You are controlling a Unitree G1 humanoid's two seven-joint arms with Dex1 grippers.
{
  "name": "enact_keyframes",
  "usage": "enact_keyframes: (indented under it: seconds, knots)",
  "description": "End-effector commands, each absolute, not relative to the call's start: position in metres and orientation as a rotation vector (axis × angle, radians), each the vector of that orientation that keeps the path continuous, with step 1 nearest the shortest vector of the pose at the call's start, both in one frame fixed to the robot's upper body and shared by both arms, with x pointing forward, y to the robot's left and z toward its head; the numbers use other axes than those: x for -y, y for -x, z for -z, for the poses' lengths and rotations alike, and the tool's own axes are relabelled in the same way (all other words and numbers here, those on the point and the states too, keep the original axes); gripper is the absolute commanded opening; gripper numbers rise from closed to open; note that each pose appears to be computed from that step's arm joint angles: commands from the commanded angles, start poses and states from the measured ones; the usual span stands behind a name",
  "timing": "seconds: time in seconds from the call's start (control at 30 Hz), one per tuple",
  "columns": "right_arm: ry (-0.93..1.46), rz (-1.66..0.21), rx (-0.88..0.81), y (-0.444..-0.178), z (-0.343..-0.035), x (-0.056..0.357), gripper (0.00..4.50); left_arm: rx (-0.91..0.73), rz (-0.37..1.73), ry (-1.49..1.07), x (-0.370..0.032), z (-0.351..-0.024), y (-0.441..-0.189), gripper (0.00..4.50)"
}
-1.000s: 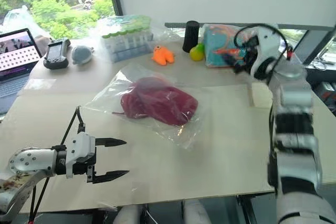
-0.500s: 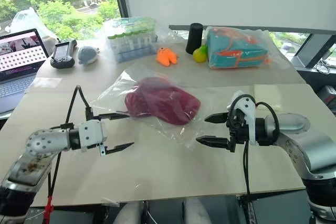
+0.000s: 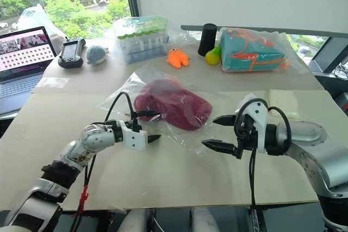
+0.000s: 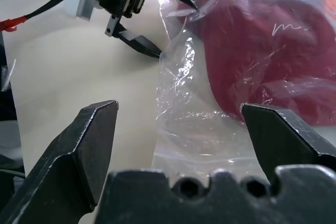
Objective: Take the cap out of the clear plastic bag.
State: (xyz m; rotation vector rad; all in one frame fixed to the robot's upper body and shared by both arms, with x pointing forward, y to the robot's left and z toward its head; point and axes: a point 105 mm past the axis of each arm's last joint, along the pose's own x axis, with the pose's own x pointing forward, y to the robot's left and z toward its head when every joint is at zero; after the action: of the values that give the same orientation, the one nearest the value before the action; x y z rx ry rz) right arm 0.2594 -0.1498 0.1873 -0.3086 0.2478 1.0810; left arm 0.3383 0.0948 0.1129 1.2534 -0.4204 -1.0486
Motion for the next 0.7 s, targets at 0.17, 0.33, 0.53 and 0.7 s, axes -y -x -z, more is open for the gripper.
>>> enact_keyframes:
  seconds: [0.17, 0.33, 0.53, 0.7]
  knots:
    - [0.340, -1.029, -0.216, -0.260, -0.187, 0.151, 4.47, 0.320, 1.212, -1.411, -0.120, -0.091, -0.338, 4.50]
    - [0.376, -1.014, -0.258, -0.256, -0.165, 0.153, 4.47, 0.321, 1.125, -1.399, -0.112, -0.099, -0.362, 4.50]
    - [0.353, -0.992, -0.234, -0.258, -0.164, 0.153, 4.47, 0.400, 0.999, -1.358, -0.081, -0.104, -0.373, 4.50]
    - [0.356, -0.978, -0.226, -0.258, -0.166, 0.155, 4.47, 0.420, 0.933, -1.346, -0.053, -0.091, -0.364, 4.50]
